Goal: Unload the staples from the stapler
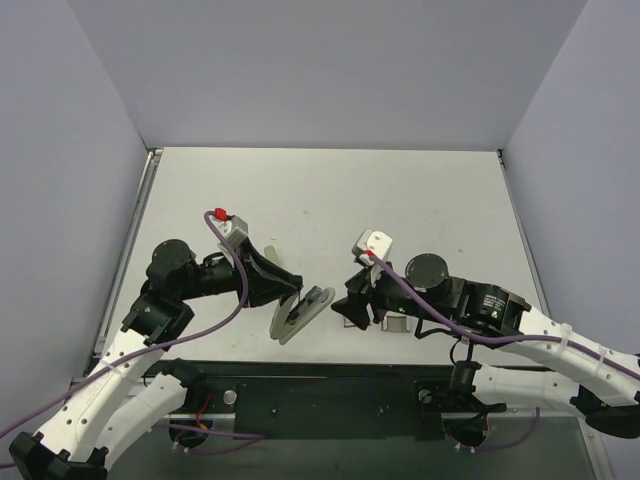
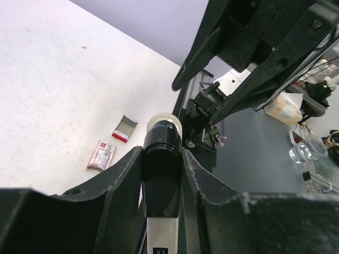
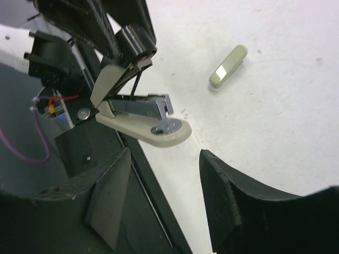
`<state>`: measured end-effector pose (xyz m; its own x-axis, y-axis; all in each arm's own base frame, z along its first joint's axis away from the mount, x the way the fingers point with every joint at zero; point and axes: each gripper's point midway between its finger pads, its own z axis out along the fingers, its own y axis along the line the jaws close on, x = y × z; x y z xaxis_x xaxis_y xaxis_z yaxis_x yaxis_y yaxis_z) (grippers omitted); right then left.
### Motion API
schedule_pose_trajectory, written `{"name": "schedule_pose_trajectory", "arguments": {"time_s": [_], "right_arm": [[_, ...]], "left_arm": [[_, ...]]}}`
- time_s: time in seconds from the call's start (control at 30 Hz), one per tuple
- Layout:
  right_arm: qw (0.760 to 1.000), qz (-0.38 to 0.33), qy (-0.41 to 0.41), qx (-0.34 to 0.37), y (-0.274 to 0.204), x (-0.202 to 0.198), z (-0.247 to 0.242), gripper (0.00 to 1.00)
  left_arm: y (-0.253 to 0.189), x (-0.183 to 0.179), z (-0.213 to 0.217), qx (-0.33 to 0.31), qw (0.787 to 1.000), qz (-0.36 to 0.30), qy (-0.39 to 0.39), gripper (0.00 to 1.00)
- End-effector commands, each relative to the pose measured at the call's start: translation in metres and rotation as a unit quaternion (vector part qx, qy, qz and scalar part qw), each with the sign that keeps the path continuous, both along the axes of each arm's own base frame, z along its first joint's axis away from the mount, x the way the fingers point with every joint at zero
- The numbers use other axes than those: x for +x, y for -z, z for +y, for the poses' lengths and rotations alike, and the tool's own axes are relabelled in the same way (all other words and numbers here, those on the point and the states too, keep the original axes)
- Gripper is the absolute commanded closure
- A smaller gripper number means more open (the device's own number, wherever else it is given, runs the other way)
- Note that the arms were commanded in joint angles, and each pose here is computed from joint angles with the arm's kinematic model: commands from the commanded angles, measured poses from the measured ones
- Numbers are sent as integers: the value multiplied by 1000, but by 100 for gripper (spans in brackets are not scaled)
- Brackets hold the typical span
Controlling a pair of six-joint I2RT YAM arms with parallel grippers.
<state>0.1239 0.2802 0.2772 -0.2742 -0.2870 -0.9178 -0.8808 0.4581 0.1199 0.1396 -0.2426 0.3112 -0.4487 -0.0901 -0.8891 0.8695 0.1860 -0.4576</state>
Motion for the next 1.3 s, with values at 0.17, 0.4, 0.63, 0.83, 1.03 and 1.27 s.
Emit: {"name": "schedule_pose_trajectory", "arguments": {"time_s": [0.17, 0.4, 0.63, 0.83, 1.03, 1.27], "right_arm": [[991, -40, 114, 53, -56, 42, 3, 69], [977, -13, 194, 82, -55, 70, 21, 100], [960, 31, 249, 120, -42, 88, 38, 100], [946, 58, 279, 157, -37, 100, 47, 100], [936, 80, 299, 169, -26, 112, 55, 100], [928, 112, 308, 177, -9, 119, 64, 100]], "left_arm": [[-25, 28, 4, -3, 997, -33, -72, 100], [-22, 47, 7, -2, 992, -26, -120, 100], [-20, 57, 7, -1, 990, -23, -141, 100], [-17, 62, 7, 4, 989, -20, -148, 100], [-17, 66, 8, 6, 987, -24, -157, 100], [-20, 67, 10, 3, 986, -28, -164, 100]]}}
